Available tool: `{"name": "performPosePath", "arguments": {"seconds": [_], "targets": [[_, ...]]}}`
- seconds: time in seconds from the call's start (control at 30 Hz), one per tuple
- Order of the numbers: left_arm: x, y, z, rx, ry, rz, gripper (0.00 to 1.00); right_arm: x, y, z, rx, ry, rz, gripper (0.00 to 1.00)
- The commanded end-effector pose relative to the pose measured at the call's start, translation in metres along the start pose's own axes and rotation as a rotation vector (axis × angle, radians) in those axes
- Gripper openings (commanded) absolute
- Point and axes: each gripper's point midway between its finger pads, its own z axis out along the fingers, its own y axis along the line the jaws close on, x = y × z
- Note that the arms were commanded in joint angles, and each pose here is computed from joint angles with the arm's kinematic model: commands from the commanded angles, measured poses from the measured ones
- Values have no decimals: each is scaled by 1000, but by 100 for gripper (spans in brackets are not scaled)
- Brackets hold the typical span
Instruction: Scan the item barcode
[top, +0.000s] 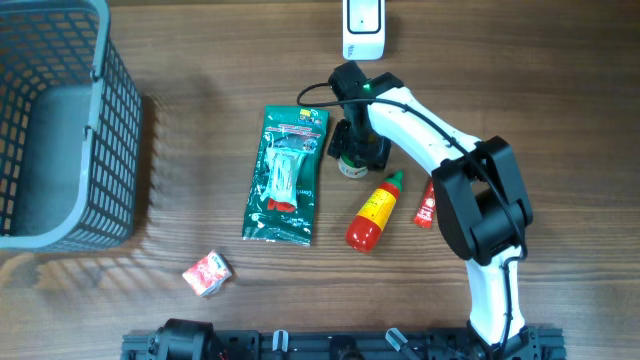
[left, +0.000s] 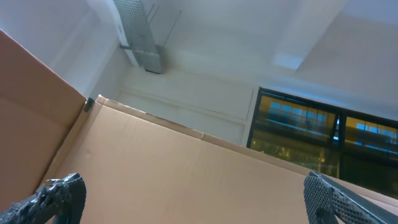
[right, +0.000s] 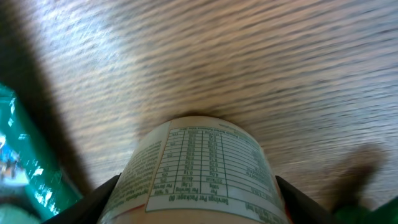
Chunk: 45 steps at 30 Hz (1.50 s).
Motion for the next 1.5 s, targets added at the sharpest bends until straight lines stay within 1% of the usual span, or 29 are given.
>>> {"name": "performPosePath", "arguments": {"seconds": [0.0,0.07,0.13,0.23,0.47,0.6,0.7,0.83,0.93,1.07,1.1,1.17,1.2,1.23,1.3,1.4,1.47], "targets": [[-1,-3,-1,11,-4,-1,100,29,23,4,-172,197,-104,69],[-1,-3,-1,11,-4,-1,100,38,34,-7,-276,270,-149,68],[-1,-3,-1,11,-4,-1,100,48,42,-23,-389,360,-192,65],[-1,-3,-1,11,-4,-1,100,63,40,-42,-465,450,-234,60],[0,-3,-1,11,-3,-1,100,102,10,-83,-406,547,-334,59],[1,-3,-1,11,0,0,100,125,5,-118,-399,536,-392,59],[-1,-3,-1,12,-4,-8,100,146,-3,-146,-360,491,-447,59],[-1,-3,-1,13,-6,-82,100,174,-8,-181,-318,380,-501,59],[-1,-3,-1,13,-6,-103,100,186,-14,-199,-268,270,-505,60],[-1,-3,-1,12,-6,-103,100,188,-25,-216,-196,84,-510,61],[-1,-3,-1,13,-6,-103,100,184,-26,-219,-182,36,-509,64],[-1,-3,-1,13,-6,-103,100,172,-26,-222,-153,-58,-507,65],[-1,-3,-1,13,-6,-102,100,163,-25,-223,-132,-116,-489,64],[-1,-3,-1,13,-6,-102,100,149,-22,-224,-117,-187,-466,63],[-1,-3,-1,12,-5,-102,100,123,-10,-224,-117,-313,-456,63],[0,-3,-1,11,-1,-101,100,78,13,-227,-119,-544,-428,63],[2,-2,-1,10,7,-99,100,51,22,-230,-104,-683,-387,63]]}}
